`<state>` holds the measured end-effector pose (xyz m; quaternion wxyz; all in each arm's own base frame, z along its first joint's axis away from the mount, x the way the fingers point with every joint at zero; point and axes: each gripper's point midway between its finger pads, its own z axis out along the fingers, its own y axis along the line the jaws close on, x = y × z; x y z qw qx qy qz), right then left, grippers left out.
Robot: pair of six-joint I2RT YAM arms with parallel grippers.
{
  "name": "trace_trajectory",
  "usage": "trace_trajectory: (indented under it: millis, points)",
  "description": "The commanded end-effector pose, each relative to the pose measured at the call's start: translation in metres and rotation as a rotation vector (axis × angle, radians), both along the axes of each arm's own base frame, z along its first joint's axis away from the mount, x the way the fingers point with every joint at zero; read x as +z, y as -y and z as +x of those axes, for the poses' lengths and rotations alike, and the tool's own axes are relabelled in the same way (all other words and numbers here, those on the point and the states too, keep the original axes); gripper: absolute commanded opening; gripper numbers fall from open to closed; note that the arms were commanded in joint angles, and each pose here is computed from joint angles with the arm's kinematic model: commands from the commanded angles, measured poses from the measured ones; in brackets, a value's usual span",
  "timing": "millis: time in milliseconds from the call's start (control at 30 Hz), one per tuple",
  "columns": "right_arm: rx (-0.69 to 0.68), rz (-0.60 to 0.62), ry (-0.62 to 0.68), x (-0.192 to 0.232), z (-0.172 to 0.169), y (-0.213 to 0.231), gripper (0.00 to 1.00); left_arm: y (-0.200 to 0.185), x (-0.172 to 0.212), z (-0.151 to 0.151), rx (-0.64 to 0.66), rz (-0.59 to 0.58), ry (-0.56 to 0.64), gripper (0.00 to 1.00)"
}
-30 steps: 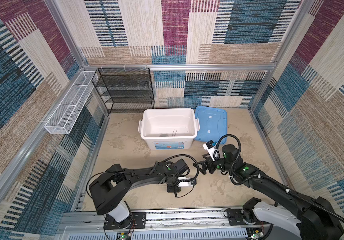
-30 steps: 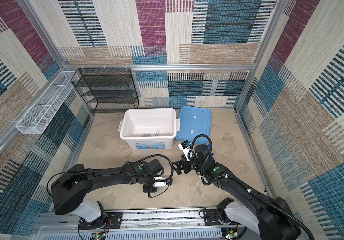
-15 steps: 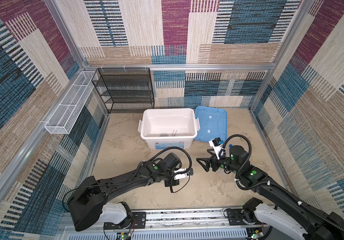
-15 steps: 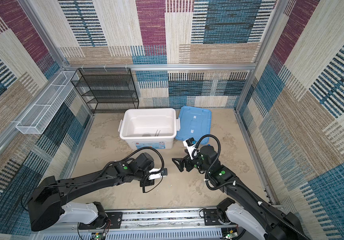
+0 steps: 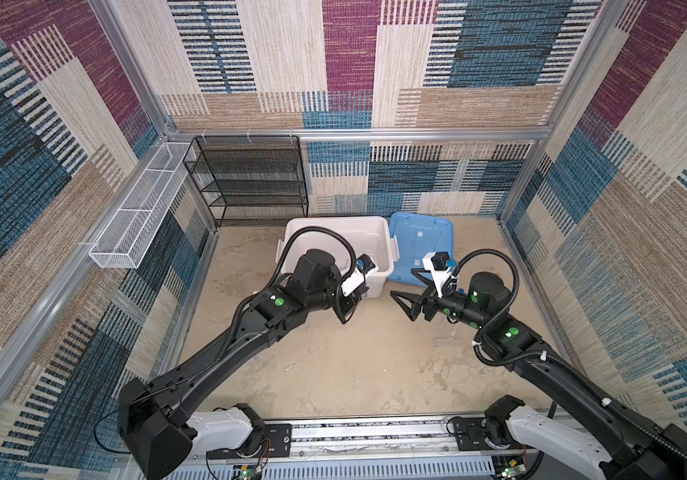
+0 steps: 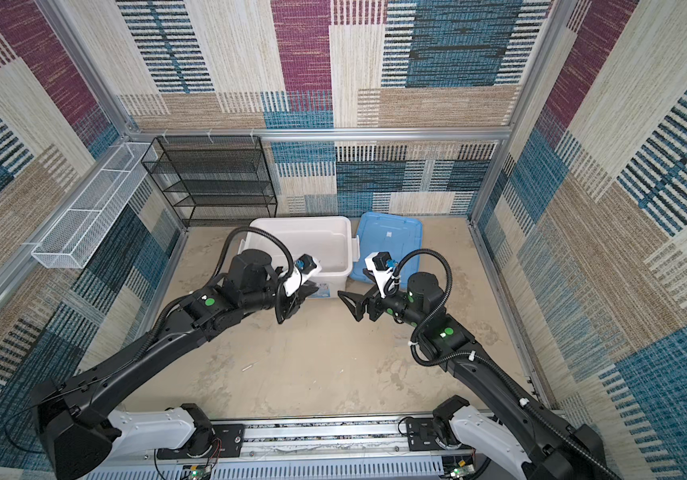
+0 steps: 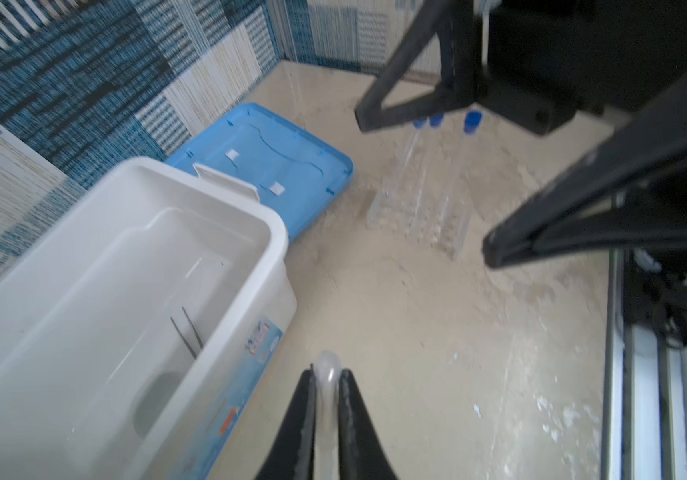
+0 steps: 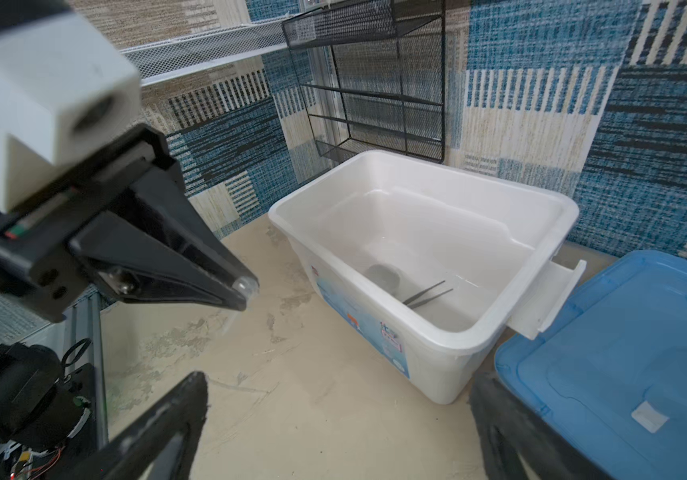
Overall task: Organize the chemistry lab equipment
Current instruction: 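Lift the pipette with the left gripper and carry it over the white bin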
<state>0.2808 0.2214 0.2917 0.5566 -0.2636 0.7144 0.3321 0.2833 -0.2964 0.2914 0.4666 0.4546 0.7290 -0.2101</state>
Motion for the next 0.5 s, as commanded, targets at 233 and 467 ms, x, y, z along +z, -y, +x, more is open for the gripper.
trace_trajectory:
  millis: [233, 467]
  points:
    - [-0.014, 0.065, 0.026, 0.040, 0.053, 0.012, 0.99, 0.031, 0.044, 0.085, 0.213, -0.236, -0.192, 0.11]
    - [-0.039, 0.045, -0.001, 0.042, 0.087, 0.007, 0.99, 0.032, 0.030, 0.163, 0.376, -0.392, -0.354, 0.09]
